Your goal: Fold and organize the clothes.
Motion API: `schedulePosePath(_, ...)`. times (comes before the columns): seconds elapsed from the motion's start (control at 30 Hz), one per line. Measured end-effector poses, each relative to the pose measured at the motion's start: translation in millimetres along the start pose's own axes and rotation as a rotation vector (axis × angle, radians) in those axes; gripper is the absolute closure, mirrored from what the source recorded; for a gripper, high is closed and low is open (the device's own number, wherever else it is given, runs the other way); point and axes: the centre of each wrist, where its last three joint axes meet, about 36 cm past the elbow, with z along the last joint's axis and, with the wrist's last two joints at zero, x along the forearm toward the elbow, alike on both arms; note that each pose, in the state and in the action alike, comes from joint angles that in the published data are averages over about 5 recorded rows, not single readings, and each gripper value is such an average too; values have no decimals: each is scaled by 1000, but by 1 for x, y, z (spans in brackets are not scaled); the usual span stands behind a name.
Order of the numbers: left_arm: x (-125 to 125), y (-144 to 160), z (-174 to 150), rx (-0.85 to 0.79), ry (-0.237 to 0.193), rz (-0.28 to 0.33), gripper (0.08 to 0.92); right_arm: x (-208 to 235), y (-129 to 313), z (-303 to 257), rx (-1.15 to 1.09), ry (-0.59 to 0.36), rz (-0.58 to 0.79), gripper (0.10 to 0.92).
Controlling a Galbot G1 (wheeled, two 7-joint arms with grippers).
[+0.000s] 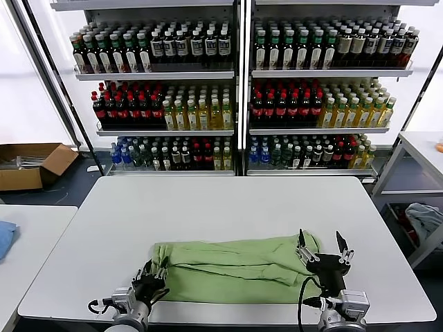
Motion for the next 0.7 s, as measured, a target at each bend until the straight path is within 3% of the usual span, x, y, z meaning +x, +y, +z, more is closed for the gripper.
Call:
schedulePosePath(0.33, -2, 8, -7, 9, -18, -4, 885, -4, -4, -3, 8, -6, 1, 200)
schedulePosePath(0.53, -1, 35, -27, -27, -73, -32, 901, -10, -4, -3, 10, -2, 3, 200)
schedulePosePath(0.7, 0, 93, -49, -118, -118, -108, 901, -16, -3, -1, 9, -1, 8, 200)
